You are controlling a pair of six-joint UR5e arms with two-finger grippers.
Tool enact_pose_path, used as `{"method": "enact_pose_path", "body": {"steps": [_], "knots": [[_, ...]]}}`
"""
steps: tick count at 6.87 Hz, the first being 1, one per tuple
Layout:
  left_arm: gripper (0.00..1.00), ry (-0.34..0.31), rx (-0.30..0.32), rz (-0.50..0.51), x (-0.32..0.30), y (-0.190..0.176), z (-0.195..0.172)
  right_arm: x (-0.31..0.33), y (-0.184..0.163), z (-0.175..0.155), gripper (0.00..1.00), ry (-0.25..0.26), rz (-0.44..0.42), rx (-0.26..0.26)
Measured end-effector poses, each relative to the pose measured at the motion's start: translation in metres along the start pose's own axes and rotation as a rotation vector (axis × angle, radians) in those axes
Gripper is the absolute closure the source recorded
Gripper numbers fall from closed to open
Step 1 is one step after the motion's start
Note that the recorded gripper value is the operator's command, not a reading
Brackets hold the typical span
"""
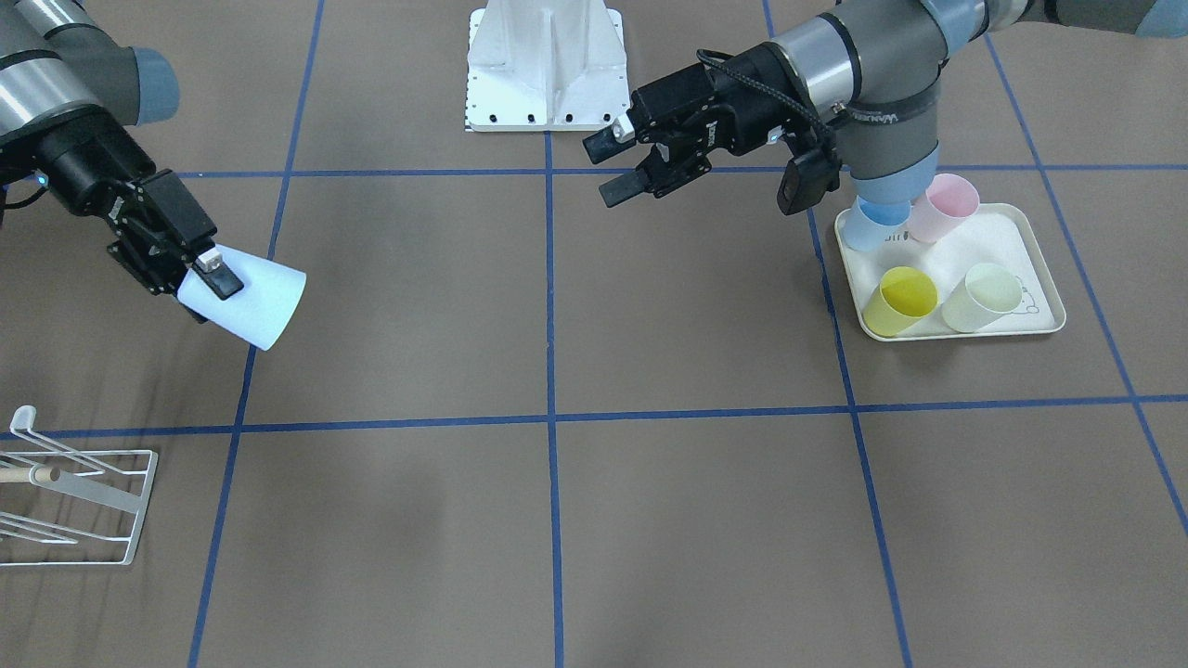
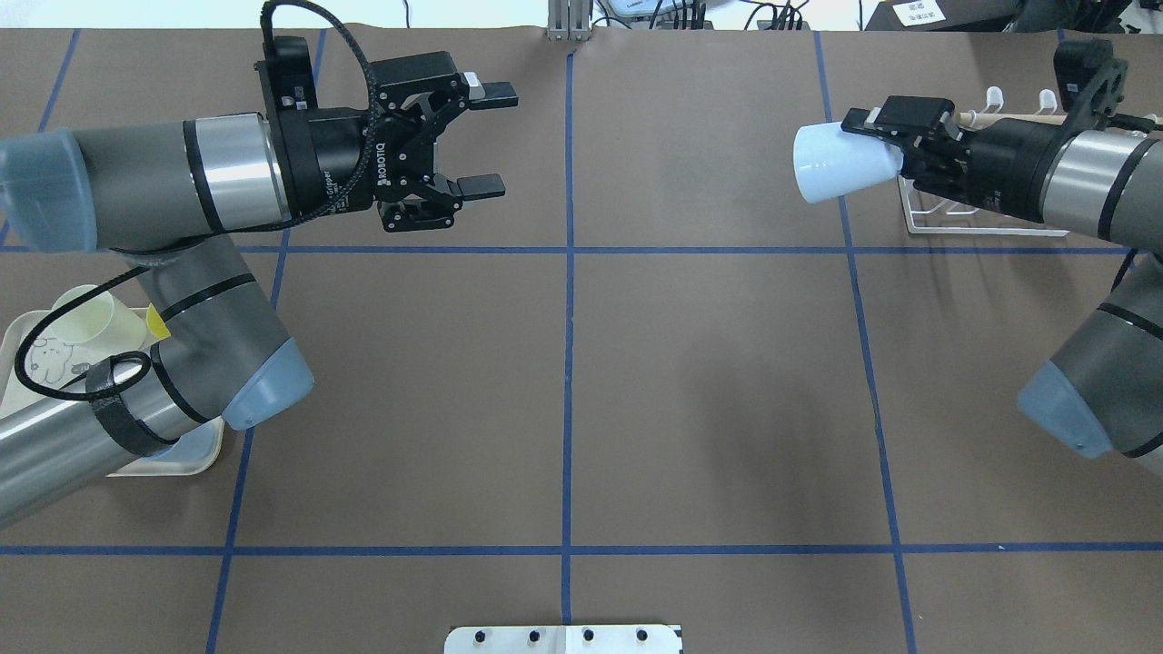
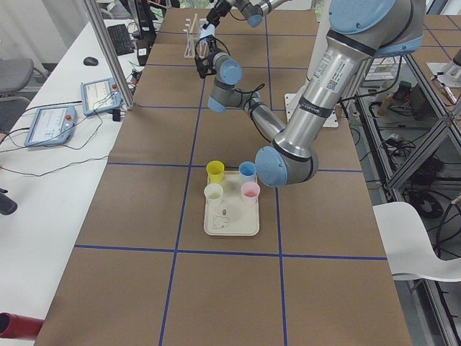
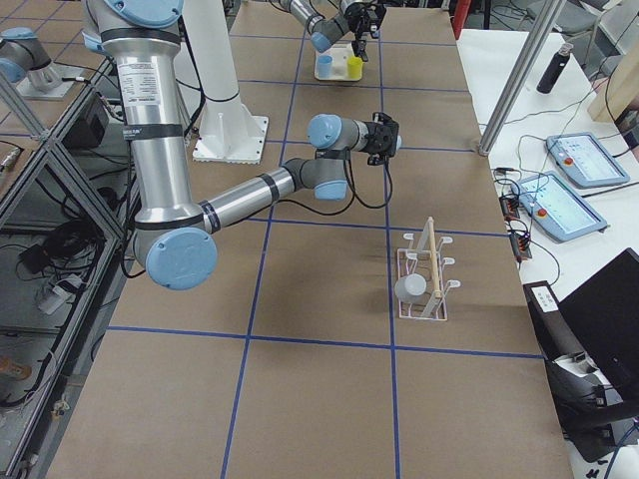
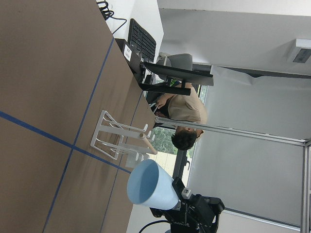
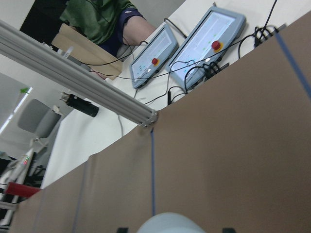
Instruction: Transfer IKEA cup to right arm and place on rack
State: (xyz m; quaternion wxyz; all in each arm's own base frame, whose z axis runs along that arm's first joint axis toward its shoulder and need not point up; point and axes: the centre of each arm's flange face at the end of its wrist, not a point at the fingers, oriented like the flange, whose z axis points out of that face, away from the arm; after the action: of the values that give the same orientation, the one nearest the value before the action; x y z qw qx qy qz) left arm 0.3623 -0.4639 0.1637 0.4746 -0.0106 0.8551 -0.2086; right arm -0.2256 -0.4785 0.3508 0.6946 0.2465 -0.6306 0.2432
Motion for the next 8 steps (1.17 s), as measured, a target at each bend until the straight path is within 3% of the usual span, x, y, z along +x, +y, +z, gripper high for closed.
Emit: {"method": "enact_pose_path", "body": {"steps": [2, 4, 5, 7, 8], "knots": [[0.0, -0.028, 0.019, 0.019, -0.012, -0.01, 0.005, 0.032, -0.031, -0.007, 0.87, 0.206, -0.25, 0.018], [0.0, -0.047, 0.029, 0.026, -0.021, -0.016, 0.01, 0.044, -0.051, -0.023, 0.9, 0.377, -0.468, -0.031], [0.0, -0.056, 0.033, 0.024, -0.025, -0.018, 0.013, 0.045, -0.056, -0.034, 0.9, 0.429, -0.5, -0.082], [0.0, -0.074, 0.041, 0.018, -0.034, -0.023, 0.017, 0.06, -0.075, -0.052, 0.9, 0.473, -0.5, -0.186], [0.0, -0.078, 0.042, 0.016, -0.036, -0.024, 0.019, 0.071, -0.083, -0.054, 0.9, 0.495, -0.491, -0.202]]}}
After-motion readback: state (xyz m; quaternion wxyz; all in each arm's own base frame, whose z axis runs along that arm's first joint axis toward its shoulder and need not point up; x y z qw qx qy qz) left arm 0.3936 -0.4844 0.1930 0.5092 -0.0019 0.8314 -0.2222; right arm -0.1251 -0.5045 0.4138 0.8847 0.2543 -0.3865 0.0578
